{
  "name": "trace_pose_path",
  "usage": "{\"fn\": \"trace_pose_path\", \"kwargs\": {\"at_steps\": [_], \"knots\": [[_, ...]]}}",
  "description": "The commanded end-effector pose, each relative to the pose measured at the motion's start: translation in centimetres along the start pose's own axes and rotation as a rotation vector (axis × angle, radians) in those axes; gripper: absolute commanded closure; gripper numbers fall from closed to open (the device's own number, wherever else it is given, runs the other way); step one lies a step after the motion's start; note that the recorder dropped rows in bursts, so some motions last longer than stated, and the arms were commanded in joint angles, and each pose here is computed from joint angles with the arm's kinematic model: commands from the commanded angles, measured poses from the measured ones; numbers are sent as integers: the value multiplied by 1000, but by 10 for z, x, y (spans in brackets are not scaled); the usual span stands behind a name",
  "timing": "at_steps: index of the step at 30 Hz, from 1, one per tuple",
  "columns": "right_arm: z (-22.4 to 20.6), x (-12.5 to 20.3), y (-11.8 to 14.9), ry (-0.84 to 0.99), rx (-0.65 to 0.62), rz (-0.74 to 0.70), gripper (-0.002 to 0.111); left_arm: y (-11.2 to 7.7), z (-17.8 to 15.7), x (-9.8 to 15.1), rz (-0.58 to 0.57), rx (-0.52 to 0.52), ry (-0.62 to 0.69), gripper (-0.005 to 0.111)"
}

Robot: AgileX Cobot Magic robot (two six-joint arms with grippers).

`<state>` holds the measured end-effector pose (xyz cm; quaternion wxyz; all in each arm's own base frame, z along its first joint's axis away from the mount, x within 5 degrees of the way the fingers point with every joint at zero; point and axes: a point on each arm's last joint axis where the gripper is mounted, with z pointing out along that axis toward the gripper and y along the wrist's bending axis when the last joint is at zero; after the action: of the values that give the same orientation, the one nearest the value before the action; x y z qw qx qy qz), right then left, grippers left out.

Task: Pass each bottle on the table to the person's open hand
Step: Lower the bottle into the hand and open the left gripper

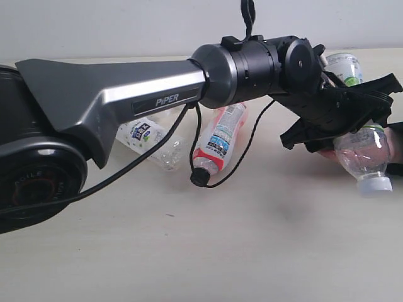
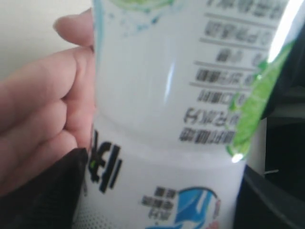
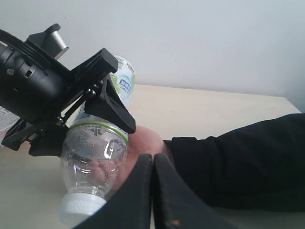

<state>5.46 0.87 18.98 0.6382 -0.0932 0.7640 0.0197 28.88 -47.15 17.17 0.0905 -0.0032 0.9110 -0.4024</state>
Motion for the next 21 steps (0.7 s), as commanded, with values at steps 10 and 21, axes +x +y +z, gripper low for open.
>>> {"fn": "trace_pose_path", "kwargs": {"at_steps": [10, 21], "knots": [[0, 1, 0, -5, 3, 0, 107, 13, 15, -5, -54, 18, -20, 81], [0, 1, 0, -5, 3, 0, 107, 13, 15, -5, -47, 20, -22, 44]]}}
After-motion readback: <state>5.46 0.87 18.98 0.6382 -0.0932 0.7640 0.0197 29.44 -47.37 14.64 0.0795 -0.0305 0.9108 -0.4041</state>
